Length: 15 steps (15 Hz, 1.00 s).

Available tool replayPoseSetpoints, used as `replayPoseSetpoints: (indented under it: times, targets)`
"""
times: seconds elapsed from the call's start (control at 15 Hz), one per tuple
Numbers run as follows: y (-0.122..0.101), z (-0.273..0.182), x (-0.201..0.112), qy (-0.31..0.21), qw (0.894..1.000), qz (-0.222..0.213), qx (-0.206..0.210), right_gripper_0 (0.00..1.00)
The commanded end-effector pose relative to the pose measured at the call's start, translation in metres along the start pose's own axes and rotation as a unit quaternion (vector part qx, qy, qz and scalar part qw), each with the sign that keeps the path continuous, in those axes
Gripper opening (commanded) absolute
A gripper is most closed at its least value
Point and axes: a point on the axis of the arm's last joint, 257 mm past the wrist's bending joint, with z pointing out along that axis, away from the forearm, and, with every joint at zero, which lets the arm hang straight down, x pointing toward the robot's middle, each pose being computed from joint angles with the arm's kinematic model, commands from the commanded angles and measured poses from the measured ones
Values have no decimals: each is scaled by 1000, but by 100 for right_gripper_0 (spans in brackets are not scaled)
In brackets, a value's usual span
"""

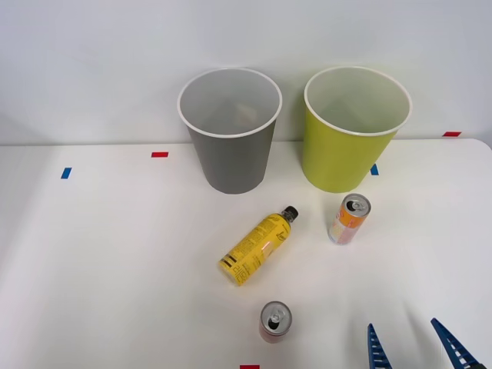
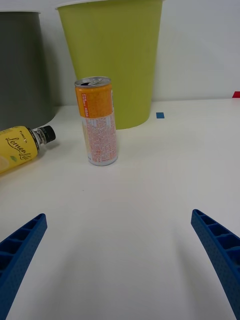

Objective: Put cans in the gray bin, plastic bottles in the light green bin

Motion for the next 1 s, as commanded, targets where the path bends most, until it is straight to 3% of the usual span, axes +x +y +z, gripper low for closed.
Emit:
replayPoseSetpoints:
  times: [0.07,0.2,0.53,1.0]
  targets:
    - [-1,0,20,21,1000,5,6,100]
    - [7,9,24,15,1000,20,0,100]
    - [6,41,-14,-50,999,14,-9,100]
    - [11,78,-34,-77,997,16,-4,100]
